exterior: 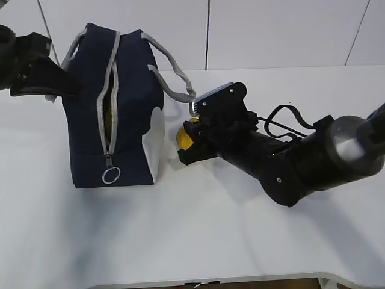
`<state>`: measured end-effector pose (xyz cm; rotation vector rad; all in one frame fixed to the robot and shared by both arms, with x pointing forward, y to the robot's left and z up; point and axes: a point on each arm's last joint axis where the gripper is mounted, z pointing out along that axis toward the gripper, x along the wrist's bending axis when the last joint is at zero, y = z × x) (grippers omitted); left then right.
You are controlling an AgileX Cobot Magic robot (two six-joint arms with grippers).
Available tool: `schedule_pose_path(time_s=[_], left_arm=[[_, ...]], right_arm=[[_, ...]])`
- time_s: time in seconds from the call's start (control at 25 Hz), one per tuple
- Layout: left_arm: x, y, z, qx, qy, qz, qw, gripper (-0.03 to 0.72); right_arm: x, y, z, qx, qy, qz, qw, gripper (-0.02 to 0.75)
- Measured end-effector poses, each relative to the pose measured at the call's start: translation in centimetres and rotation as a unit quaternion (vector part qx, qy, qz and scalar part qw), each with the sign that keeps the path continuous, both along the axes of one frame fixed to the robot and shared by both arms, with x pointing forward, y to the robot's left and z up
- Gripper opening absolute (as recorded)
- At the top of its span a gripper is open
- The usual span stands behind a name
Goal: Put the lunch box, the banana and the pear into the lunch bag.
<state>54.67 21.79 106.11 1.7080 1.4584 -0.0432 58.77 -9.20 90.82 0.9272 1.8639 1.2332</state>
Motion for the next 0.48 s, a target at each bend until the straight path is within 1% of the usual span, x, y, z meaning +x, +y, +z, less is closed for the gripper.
schedule_pose_path(time_s=[0.2, 0.32, 0.48], left_arm=[[0.0, 0.0, 0.0, 0.000, 0.000, 0.000, 1.000, -0.009], [0.0, 0.0, 0.0, 0.000, 0.000, 0.000, 1.000, -0.009], [0.0, 0.0, 0.0, 0.000, 0.000, 0.000, 1.000, -0.009]], right_arm=[[0.0, 0.0, 0.0, -0.006, -0.002, 0.002, 1.000, 0.276], [-0.1, 0.0, 0.5, -0.016, 0.003, 0.006, 1.000, 0.276], [-0.5, -0.2, 1.2, -0.030, 0.027, 0.011, 0.999, 0.276]])
